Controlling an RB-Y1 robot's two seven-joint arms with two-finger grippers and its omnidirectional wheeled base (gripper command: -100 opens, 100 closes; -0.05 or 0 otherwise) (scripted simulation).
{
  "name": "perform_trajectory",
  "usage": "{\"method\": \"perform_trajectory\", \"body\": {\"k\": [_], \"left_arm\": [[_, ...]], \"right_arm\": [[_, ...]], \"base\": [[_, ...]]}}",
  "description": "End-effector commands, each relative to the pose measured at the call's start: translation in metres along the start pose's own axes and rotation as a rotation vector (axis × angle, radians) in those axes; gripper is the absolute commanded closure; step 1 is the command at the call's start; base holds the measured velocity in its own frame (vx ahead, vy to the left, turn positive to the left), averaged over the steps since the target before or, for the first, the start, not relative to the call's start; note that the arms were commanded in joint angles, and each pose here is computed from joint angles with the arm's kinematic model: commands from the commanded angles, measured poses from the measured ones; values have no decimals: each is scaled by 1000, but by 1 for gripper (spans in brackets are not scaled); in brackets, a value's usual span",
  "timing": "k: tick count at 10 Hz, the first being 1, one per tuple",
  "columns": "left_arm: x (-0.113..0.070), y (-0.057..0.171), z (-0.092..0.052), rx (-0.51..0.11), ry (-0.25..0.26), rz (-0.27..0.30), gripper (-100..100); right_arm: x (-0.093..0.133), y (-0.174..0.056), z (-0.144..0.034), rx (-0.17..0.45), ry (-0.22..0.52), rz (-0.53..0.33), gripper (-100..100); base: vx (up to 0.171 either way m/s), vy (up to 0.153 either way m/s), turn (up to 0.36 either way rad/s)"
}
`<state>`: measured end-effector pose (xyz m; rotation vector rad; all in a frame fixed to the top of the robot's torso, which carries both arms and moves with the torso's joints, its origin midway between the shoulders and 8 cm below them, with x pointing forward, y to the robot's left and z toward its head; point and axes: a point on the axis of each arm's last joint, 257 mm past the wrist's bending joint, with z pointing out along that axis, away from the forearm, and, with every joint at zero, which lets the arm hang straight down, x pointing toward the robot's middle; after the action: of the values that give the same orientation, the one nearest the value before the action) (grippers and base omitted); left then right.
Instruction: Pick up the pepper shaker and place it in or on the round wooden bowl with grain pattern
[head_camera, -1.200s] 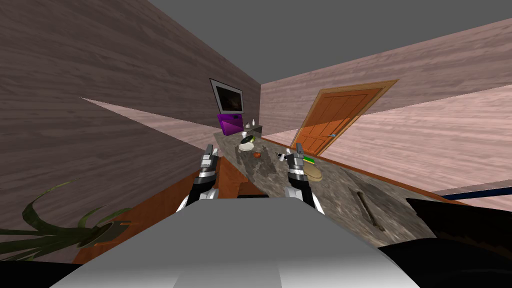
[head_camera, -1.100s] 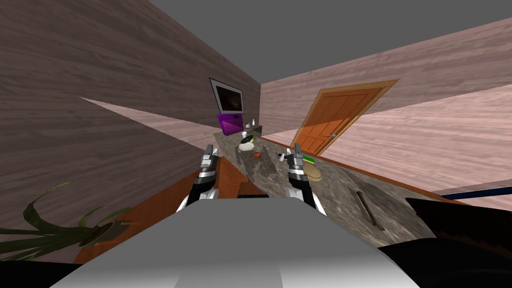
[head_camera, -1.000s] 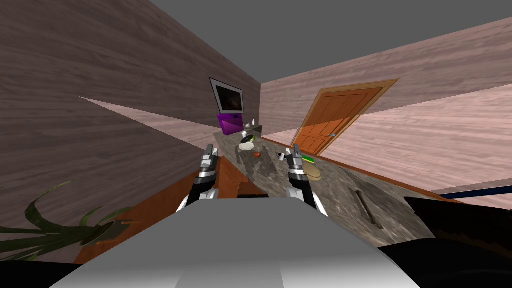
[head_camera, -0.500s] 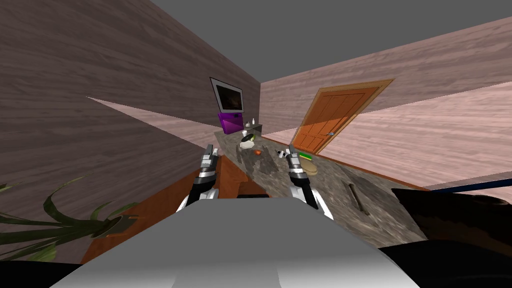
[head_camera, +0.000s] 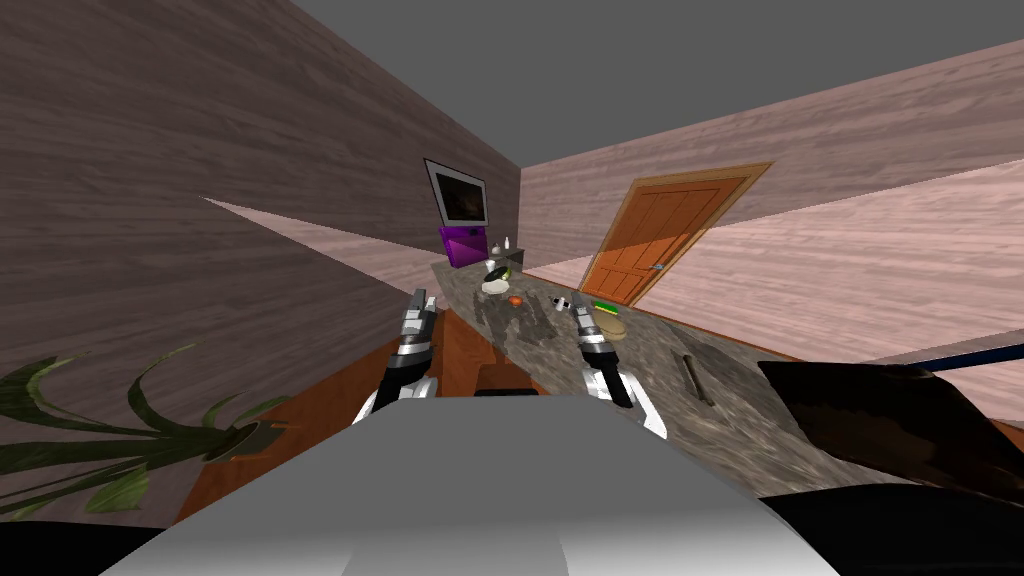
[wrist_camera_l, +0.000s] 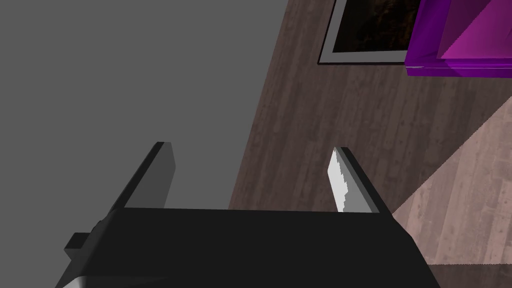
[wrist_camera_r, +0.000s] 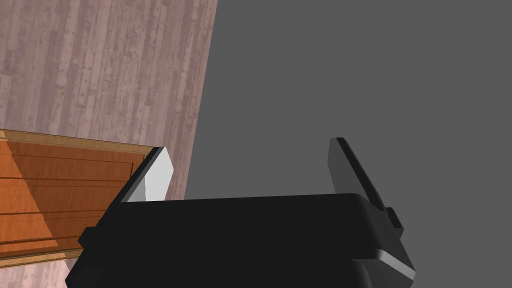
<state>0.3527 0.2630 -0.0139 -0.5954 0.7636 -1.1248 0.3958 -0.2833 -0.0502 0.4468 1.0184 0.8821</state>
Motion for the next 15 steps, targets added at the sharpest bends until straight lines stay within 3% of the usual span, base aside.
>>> {"method": "perform_trajectory", "body": {"k": [1,6,7,14,15], "left_arm": [[0,0,0,0,0,0,0],[0,0,0,0,0,0,0],[0,0,0,0,0,0,0],[0,0,0,0,0,0,0],[0,0,0,0,0,0,0]], "right_arm": [[1,-14,2,23,15,-87,-100],[2,-72,1,125,66,-345,-100],[3,-73,0,128,67,-344,-100],[4,-173,-26,323,187,-659,-100],[4,-173,-26,323,187,-659,-100]], "base": [[-70,29,-2],[-42,36,7],[2,21,2],[54,30,19],[66,9,6]]}}
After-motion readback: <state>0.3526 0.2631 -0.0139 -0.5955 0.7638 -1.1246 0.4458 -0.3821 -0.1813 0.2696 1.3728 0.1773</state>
